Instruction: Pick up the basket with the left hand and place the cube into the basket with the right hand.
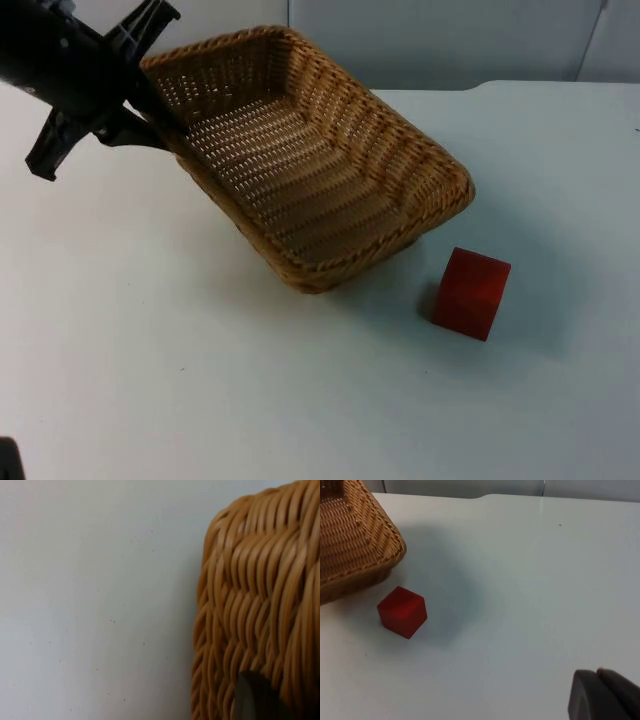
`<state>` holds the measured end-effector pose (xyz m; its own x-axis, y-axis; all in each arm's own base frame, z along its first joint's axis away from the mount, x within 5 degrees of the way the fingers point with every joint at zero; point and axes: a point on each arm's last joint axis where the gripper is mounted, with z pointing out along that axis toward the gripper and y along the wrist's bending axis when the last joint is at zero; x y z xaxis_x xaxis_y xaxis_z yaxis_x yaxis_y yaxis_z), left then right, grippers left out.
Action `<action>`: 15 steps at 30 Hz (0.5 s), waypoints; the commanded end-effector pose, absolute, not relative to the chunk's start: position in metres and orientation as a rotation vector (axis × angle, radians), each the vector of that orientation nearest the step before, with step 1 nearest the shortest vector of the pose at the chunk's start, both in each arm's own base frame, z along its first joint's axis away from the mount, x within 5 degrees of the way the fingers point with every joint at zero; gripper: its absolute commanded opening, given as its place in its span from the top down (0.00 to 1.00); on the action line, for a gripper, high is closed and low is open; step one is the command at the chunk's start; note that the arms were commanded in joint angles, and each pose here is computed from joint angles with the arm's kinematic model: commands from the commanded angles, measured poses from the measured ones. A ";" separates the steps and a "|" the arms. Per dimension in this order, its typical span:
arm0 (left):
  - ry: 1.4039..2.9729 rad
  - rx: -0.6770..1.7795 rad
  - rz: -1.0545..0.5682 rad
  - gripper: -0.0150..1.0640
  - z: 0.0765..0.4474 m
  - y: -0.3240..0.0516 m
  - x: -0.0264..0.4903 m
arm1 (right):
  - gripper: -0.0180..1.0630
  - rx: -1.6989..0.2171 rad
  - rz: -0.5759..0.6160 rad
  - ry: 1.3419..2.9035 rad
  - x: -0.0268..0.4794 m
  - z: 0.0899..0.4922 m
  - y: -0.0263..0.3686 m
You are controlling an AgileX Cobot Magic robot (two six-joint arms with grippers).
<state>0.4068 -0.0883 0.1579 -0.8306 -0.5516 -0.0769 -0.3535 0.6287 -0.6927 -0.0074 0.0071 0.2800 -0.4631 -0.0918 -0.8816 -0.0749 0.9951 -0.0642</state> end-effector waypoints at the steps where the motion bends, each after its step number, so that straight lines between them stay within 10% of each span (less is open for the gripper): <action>1: 2.535 -0.755 -1.090 0.99 0.175 -0.090 0.408 | 0.96 -0.115 -0.028 2.049 -0.007 0.279 0.007; 15: 2.520 -0.759 -1.169 0.99 0.190 -0.083 0.404 | 0.96 -0.115 -0.028 2.049 -0.007 0.279 0.007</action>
